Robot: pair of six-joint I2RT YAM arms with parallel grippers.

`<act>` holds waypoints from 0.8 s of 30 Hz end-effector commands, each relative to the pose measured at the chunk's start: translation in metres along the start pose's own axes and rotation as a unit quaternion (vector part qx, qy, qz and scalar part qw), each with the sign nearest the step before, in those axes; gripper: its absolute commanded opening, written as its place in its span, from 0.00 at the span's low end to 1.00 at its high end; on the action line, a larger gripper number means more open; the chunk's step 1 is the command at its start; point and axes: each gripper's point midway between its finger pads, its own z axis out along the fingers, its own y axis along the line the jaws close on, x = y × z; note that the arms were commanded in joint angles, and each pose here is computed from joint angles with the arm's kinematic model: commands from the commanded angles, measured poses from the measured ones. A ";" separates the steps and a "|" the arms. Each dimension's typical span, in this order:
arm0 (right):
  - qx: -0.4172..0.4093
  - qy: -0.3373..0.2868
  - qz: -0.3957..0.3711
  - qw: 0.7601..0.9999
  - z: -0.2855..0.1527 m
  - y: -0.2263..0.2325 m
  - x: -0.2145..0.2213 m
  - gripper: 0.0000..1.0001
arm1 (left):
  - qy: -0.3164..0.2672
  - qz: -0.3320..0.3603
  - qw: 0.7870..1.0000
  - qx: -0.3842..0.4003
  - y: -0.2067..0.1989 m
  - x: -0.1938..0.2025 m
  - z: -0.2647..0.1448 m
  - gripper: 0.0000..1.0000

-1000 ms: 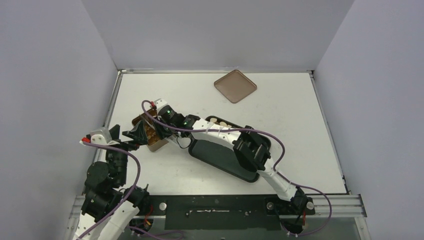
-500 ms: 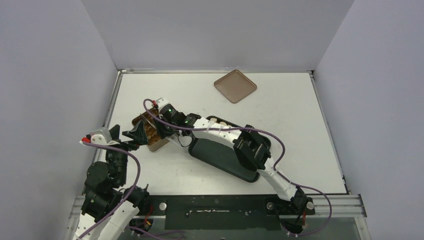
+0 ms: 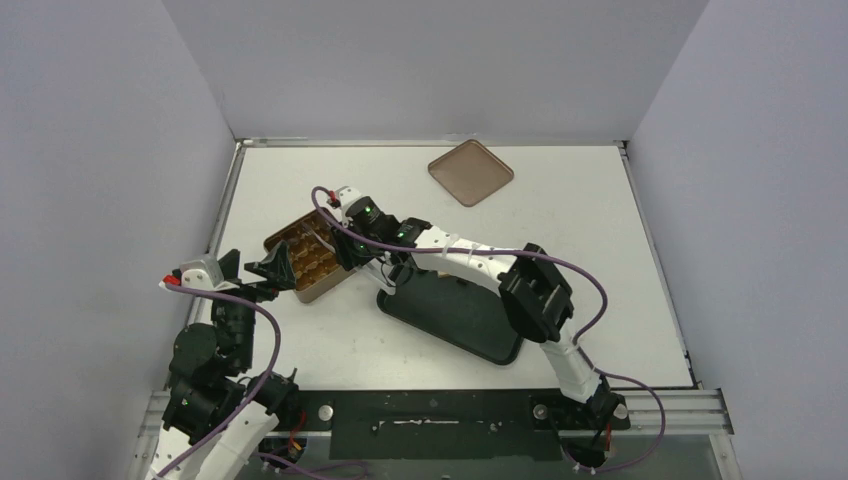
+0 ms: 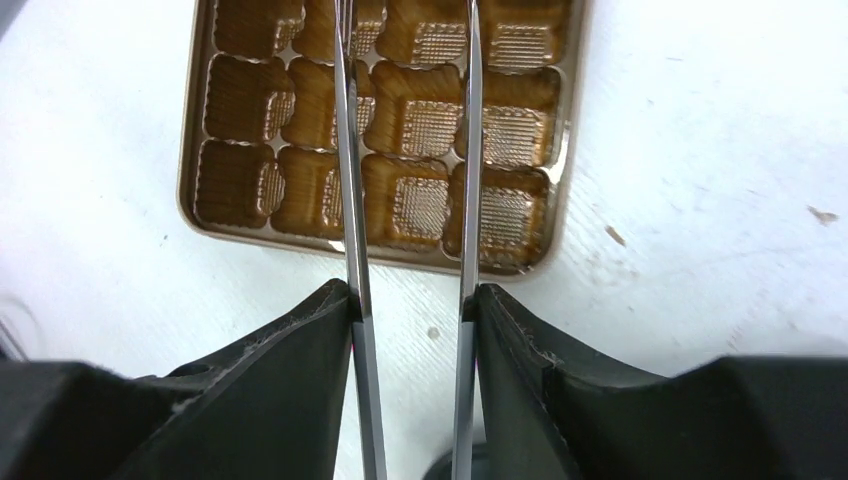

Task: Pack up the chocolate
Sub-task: Pick up the fake chocolate from the plate.

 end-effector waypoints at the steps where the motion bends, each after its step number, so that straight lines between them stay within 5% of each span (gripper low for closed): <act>1: -0.017 -0.097 0.004 0.995 -0.060 0.002 -0.065 0.45 | -0.018 -0.010 1.000 0.005 -0.003 -0.013 -0.001 0.97; 24: 0.152 -0.049 0.064 0.985 -0.180 -0.082 0.031 0.45 | -0.006 -0.003 1.000 0.021 -0.010 -0.004 0.004 0.97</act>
